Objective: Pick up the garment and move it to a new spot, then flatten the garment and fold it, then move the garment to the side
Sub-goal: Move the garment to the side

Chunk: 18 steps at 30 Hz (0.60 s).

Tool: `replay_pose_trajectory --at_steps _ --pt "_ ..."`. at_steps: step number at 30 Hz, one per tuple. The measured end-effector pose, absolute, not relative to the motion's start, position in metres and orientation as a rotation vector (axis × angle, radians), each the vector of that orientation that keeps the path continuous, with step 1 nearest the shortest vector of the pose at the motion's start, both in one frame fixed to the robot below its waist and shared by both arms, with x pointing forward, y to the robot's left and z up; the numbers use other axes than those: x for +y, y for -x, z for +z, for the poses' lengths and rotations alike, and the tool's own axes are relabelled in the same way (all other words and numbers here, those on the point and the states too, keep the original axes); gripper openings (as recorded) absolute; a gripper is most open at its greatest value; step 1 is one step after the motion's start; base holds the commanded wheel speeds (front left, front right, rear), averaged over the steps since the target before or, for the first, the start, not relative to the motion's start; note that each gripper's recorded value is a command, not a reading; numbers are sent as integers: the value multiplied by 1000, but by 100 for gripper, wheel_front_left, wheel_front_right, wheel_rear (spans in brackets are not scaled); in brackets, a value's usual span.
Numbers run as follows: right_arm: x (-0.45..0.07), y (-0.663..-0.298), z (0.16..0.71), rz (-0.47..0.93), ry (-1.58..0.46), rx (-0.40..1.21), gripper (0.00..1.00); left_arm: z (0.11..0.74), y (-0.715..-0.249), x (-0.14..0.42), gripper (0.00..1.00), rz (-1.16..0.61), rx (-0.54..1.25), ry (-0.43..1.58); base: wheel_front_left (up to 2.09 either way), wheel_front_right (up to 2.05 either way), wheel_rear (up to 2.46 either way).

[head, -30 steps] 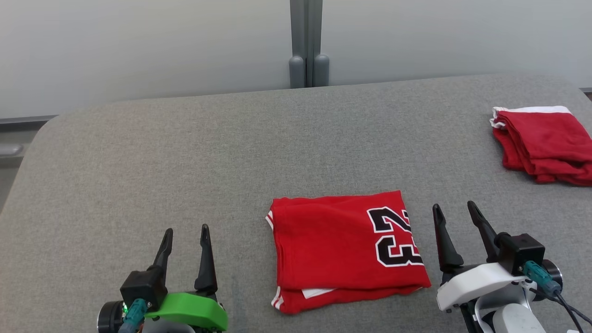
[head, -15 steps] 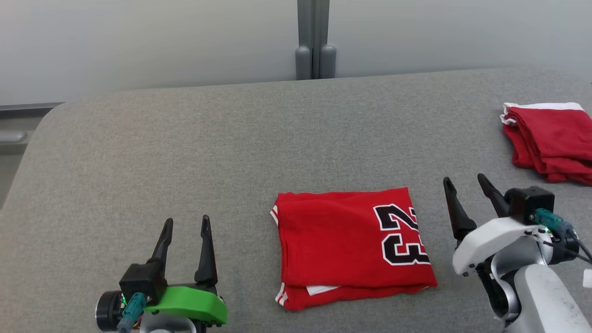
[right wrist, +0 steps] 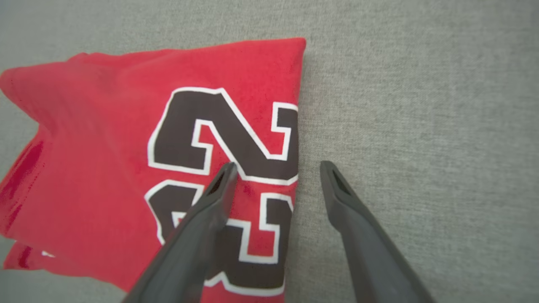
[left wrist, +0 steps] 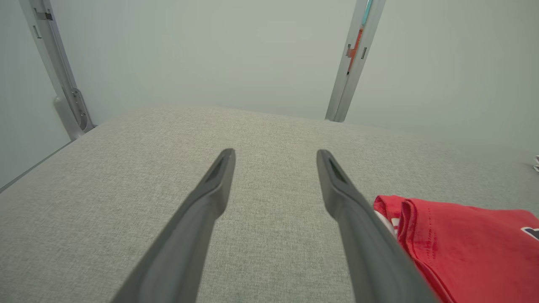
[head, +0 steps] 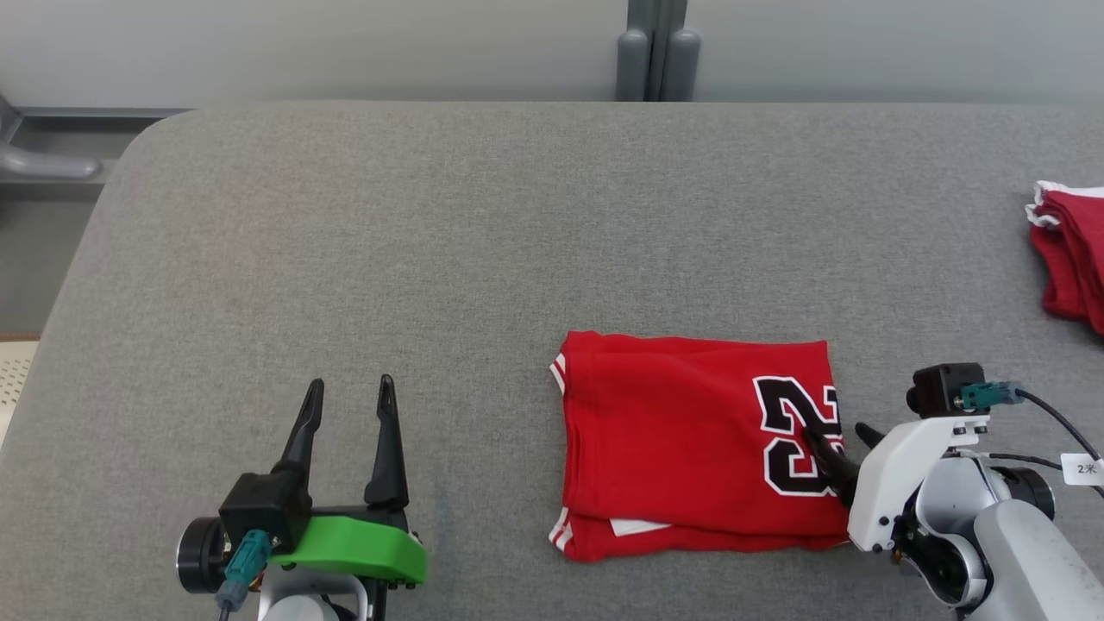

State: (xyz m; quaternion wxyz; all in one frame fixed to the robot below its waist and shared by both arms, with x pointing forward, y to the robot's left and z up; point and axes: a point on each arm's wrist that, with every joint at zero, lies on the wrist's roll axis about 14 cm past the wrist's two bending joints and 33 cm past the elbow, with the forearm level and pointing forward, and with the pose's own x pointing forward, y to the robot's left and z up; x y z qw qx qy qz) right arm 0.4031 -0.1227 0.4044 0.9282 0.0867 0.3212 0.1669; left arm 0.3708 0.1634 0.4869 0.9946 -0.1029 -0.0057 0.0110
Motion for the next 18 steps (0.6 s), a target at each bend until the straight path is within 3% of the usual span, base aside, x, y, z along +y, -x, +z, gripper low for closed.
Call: replay_pose_trajectory --at_steps 7,10,11,18 --pt "-109 -402 380 402 -146 769 100 480 -371 172 100 52 7 201 0 0 0" --pt "-109 -408 376 408 -125 771 14 477 -372 173 100 57 17 200 0 0 0" --pt "-108 -411 377 408 -122 765 0 476 -372 172 100 55 20 200 0 0 0" --pt "-126 -429 389 354 -123 680 0 476 -385 152 100 -11 20 208 0 0 0"
